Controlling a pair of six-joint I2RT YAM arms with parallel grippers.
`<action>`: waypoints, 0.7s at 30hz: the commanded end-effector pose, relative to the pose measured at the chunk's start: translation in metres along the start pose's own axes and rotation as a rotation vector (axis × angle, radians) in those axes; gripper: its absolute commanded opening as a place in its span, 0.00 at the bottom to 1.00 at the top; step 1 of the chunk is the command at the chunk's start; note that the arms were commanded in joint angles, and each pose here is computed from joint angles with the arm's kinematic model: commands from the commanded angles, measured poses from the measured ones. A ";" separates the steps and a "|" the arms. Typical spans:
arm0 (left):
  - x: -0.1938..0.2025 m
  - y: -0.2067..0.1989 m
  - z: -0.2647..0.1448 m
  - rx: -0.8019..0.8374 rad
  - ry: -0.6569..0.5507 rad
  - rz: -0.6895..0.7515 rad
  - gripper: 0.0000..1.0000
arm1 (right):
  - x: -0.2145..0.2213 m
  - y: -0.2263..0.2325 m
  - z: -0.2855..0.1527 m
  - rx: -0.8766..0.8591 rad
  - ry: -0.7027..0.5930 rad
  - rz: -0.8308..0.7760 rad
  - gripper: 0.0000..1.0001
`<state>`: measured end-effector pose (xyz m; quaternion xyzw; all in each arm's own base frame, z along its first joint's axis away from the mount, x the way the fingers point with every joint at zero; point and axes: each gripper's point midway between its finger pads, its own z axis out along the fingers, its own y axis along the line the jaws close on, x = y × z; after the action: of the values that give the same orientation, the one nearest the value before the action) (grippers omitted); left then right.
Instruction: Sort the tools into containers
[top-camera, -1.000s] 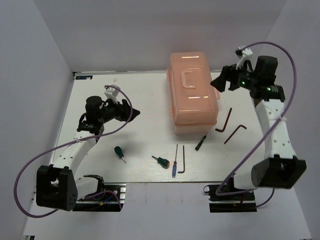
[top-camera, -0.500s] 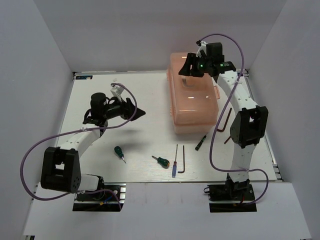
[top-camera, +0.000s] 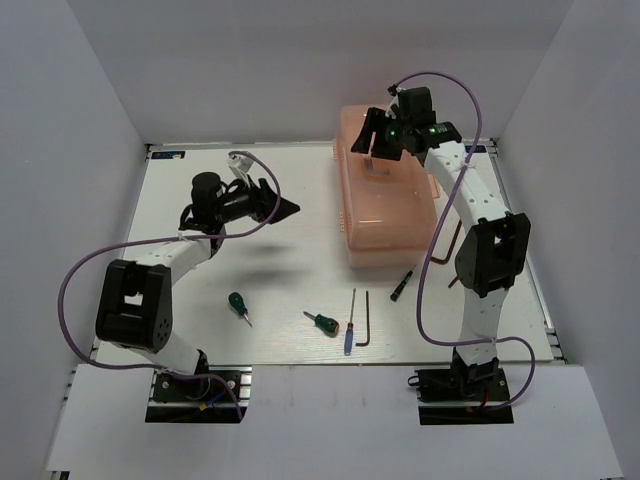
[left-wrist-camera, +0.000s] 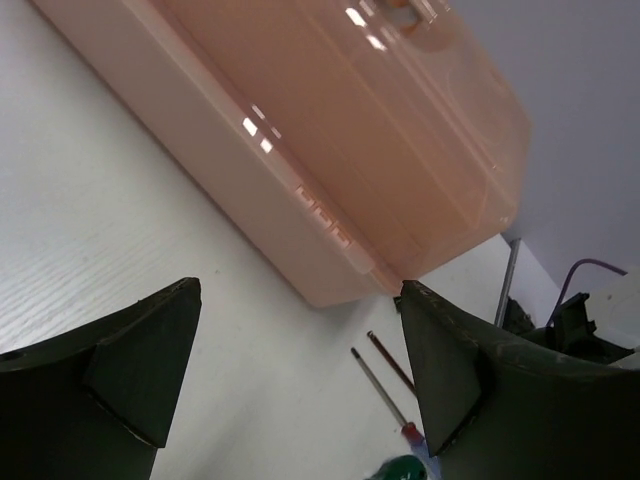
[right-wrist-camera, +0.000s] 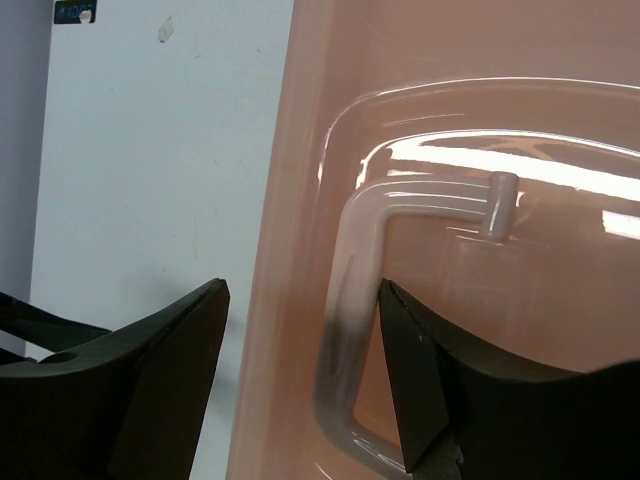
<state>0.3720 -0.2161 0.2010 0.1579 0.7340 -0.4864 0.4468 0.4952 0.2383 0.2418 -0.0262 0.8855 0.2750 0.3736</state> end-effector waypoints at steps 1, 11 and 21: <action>-0.037 -0.027 0.012 0.102 -0.080 0.050 0.91 | 0.026 -0.004 0.004 0.005 0.085 0.079 0.68; -0.068 -0.037 0.056 0.181 -0.101 0.040 0.88 | 0.015 0.023 -0.013 -0.136 0.081 0.118 0.47; -0.084 -0.058 0.096 0.252 -0.094 0.056 0.82 | -0.006 0.036 -0.036 -0.202 0.037 0.123 0.46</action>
<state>0.4289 -0.2970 0.2647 0.1934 0.6622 -0.5597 0.4592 0.4916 0.2363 0.2426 0.0034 0.8796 0.3335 0.3394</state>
